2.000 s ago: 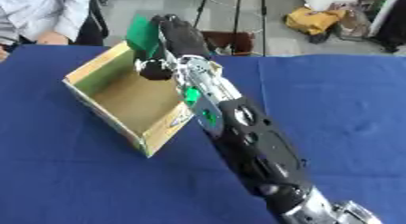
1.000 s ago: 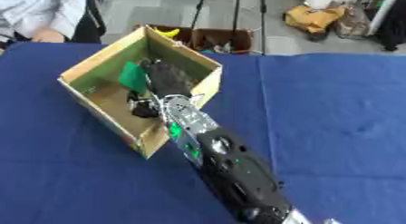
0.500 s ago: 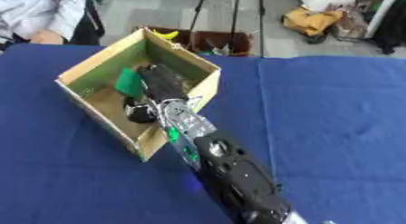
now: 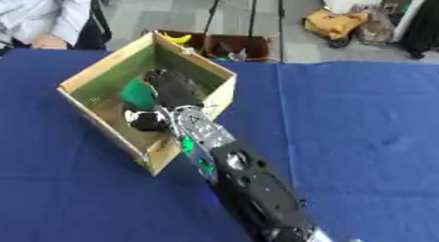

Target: Pick up objects on the table and place them in the box.

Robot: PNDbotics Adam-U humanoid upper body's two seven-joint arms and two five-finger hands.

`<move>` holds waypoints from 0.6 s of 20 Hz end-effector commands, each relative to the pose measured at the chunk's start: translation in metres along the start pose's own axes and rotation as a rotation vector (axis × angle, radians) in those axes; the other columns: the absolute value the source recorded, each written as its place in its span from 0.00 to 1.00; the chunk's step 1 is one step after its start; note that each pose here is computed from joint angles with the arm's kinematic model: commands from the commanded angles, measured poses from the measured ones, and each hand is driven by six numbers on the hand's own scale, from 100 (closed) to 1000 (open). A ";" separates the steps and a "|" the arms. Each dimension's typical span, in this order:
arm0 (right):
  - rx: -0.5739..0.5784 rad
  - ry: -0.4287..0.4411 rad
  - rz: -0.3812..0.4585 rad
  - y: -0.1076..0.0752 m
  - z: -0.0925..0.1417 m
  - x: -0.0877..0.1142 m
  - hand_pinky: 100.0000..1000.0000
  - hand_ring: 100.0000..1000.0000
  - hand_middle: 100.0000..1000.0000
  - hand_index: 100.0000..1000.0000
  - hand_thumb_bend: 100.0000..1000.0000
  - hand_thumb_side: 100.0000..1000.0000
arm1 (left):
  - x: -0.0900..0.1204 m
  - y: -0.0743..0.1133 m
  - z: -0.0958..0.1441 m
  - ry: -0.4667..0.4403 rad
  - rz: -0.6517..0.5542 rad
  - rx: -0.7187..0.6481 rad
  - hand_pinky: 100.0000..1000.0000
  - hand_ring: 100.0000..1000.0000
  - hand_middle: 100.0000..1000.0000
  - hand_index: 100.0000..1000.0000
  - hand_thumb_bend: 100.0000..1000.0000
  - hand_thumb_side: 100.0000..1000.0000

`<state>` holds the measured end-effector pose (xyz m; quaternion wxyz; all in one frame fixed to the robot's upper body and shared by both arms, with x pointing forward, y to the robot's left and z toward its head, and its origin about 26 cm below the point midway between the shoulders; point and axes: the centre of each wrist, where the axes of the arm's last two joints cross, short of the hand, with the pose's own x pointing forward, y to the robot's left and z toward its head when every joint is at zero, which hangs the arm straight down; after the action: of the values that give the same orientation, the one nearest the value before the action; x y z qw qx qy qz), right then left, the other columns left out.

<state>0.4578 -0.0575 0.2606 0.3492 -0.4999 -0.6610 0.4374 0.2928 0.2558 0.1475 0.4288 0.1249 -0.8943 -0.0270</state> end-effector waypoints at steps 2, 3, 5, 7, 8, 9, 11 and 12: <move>-0.068 -0.019 -0.009 -0.025 -0.004 0.003 0.75 0.89 0.81 0.88 0.41 0.70 | 0.004 0.002 -0.001 -0.018 -0.003 -0.006 0.23 0.69 0.67 0.87 0.00 0.92; -0.077 -0.019 -0.014 -0.027 -0.004 0.003 0.75 0.89 0.80 0.88 0.40 0.70 | 0.004 0.002 -0.001 -0.017 -0.003 -0.006 0.23 0.69 0.67 0.87 0.00 0.92; -0.104 -0.026 -0.031 -0.034 -0.003 0.003 0.75 0.88 0.79 0.87 0.39 0.67 | 0.004 0.002 -0.001 -0.017 -0.005 -0.005 0.23 0.69 0.67 0.87 0.00 0.92; -0.148 -0.040 -0.063 -0.049 -0.001 0.002 0.75 0.88 0.79 0.87 0.38 0.66 | 0.004 0.003 0.000 -0.015 -0.008 -0.002 0.23 0.69 0.67 0.87 0.00 0.92; -0.174 -0.048 -0.085 -0.058 0.001 0.000 0.75 0.88 0.79 0.87 0.37 0.65 | 0.003 0.003 0.000 -0.013 -0.010 0.000 0.23 0.69 0.67 0.87 0.00 0.92; -0.202 -0.055 -0.108 -0.068 0.003 -0.002 0.75 0.88 0.78 0.87 0.36 0.65 | 0.003 0.004 0.000 -0.011 -0.011 0.002 0.23 0.69 0.67 0.87 0.00 0.92; -0.265 -0.072 -0.161 -0.091 0.010 -0.008 0.75 0.88 0.78 0.87 0.35 0.64 | 0.003 0.005 0.001 -0.008 -0.015 0.006 0.23 0.69 0.67 0.87 0.00 0.92; -0.298 -0.083 -0.193 -0.104 0.015 -0.012 0.75 0.87 0.77 0.87 0.34 0.64 | 0.002 0.005 0.001 -0.007 -0.018 0.009 0.23 0.69 0.67 0.87 0.00 0.92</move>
<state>0.4239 -0.0782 0.3256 0.3075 -0.4662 -0.7532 0.3476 0.2914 0.2565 0.1446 0.4337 0.1270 -0.8917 -0.0253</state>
